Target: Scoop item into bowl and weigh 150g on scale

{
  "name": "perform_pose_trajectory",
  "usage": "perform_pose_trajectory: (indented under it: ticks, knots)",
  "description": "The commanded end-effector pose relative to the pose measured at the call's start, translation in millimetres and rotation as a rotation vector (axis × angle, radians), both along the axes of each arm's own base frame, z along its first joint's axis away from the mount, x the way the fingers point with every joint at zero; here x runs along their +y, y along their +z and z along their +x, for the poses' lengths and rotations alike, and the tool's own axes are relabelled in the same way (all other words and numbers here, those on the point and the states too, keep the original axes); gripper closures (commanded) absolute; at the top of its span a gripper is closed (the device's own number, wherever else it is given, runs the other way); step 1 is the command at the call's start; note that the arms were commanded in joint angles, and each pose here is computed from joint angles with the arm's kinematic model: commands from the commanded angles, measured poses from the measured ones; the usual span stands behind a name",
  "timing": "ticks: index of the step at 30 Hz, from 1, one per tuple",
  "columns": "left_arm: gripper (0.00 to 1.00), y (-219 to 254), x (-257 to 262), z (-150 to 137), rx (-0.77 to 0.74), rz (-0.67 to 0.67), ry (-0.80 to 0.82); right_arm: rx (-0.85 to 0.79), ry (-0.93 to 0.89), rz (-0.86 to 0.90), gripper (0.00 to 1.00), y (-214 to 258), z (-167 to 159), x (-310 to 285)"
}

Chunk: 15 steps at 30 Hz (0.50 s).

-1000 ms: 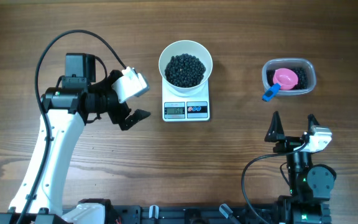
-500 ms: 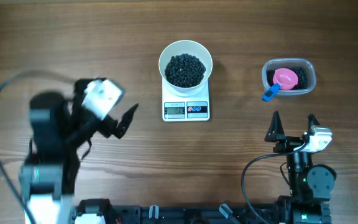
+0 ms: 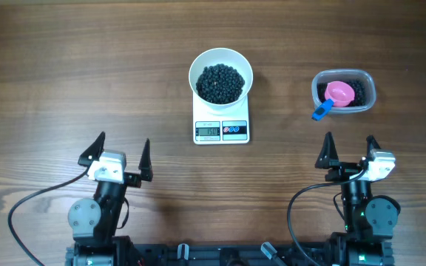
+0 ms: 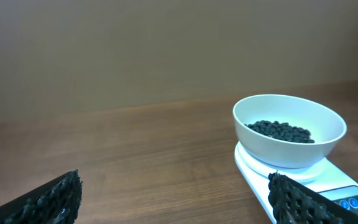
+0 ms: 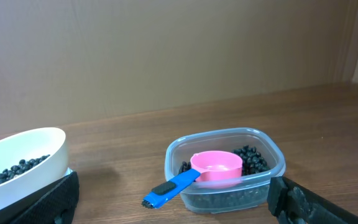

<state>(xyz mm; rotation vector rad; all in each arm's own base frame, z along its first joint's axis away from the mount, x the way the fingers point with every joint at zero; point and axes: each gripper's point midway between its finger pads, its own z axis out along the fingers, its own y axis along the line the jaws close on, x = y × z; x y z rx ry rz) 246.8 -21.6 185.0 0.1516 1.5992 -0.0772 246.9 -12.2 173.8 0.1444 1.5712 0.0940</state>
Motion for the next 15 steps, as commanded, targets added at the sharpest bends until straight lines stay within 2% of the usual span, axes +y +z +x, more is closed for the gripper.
perform_pose_trajectory:
  ticks: [1,6,15]
  knots:
    - [0.0,-9,12,0,-0.012,-0.073,0.072,-0.01,-0.009,-0.019,0.0,2,0,-1]
    - [0.0,-26,12,-1,0.038,-0.073,0.075,-0.01,-0.008,-0.019,0.0,2,0,-1]
    - [0.0,-27,18,-1,0.04,-0.071,0.107,-0.01,-0.009,-0.019,0.0,2,0,-1]
